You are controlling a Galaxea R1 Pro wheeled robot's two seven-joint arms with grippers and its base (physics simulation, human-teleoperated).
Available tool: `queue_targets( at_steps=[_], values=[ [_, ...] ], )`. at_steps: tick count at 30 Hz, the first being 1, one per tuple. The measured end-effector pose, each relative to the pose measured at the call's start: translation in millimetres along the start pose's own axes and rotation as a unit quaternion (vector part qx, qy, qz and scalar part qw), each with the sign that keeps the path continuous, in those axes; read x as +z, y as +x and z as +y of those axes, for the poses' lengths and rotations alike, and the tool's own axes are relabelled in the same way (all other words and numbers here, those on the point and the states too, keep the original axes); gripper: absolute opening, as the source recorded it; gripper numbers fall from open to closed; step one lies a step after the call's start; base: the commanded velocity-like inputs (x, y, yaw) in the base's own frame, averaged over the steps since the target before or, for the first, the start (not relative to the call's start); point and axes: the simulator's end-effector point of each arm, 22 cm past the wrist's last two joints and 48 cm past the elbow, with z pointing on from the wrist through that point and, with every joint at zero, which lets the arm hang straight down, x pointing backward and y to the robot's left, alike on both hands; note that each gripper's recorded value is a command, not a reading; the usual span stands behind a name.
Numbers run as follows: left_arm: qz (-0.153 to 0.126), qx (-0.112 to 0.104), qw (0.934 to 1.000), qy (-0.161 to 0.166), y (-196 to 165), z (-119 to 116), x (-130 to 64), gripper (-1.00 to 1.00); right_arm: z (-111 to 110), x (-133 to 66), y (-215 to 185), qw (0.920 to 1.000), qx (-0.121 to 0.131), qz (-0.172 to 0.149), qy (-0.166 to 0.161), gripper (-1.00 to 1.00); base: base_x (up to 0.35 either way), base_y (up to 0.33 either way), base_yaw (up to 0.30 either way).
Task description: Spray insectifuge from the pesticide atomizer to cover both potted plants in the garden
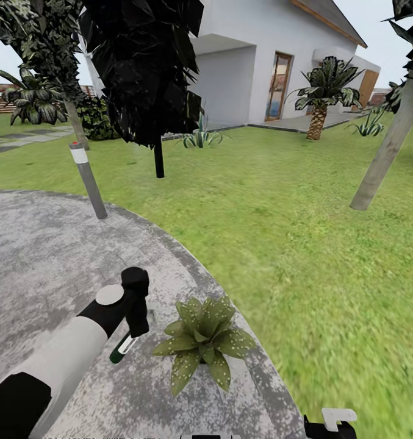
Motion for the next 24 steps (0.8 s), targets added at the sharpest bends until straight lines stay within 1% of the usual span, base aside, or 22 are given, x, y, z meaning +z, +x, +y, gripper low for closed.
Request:
queue_targets(
  at_steps=[4, 6, 8, 11, 13, 16, 19, 21, 24],
  values=[
    [-0.007, 0.009, 0.9999, 0.006, -15, -10, -1.2, -1.0, 1, 0.0, 0, 1.0, 0.0, 0.0, 0.0, 1.0, 0.0, 0.0, 0.253],
    [-0.009, 0.012, 0.9998, 0.009, -20, -14, -1.5, -1.0, 0, 0.0, 0, 1.0, 0.0, 0.0, 0.0, 1.0, 0.0, 0.0, 0.143],
    [-0.011, 0.014, 0.9998, 0.009, -23, -16, -2.8, -1.0, 0, 0.0, 0, 1.0, 0.0, 0.0, 0.0, 1.0, 0.025, 0.0, 0.054],
    [-0.016, 0.014, 0.9998, 0.001, -28, -10, -11.5, -1.0, -3, 0.1, -1, 1.0, -0.001, -0.001, 0.002, 1.0, 0.242, 0.0, 0.009],
    [-0.018, 0.013, 0.9998, -0.001, -29, -9, -13.4, -1.0, -4, 0.2, -1, 1.0, -0.001, -0.001, 0.002, 1.0, 0.225, 0.0, 0.002],
    [-0.018, 0.014, 0.9997, -0.003, -30, -8, -14.5, -1.0, -5, 0.4, 0, 1.0, -0.002, -0.001, 0.003, 1.0, 0.045, 0.0, 0.0],
    [-0.012, 0.015, 0.9997, -0.012, -27, -4, -15.4, -1.0, -5, 0.4, 0, 1.0, -0.002, -0.001, 0.003, 1.0, 0.007, 0.0, 0.0],
    [0.004, 0.015, 0.9996, -0.023, -20, 0, -12.3, -1.0, -5, 0.4, 0, 1.0, -0.002, 0.0, 0.003, 1.0, 0.001, 0.0, 0.0],
    [0.009, 0.014, 0.9995, -0.028, -18, 3, -13.2, -1.0, -5, 0.4, 0, 1.0, -0.002, 0.0, 0.003, 1.0, 0.023, 0.0, 0.0]
  ],
)
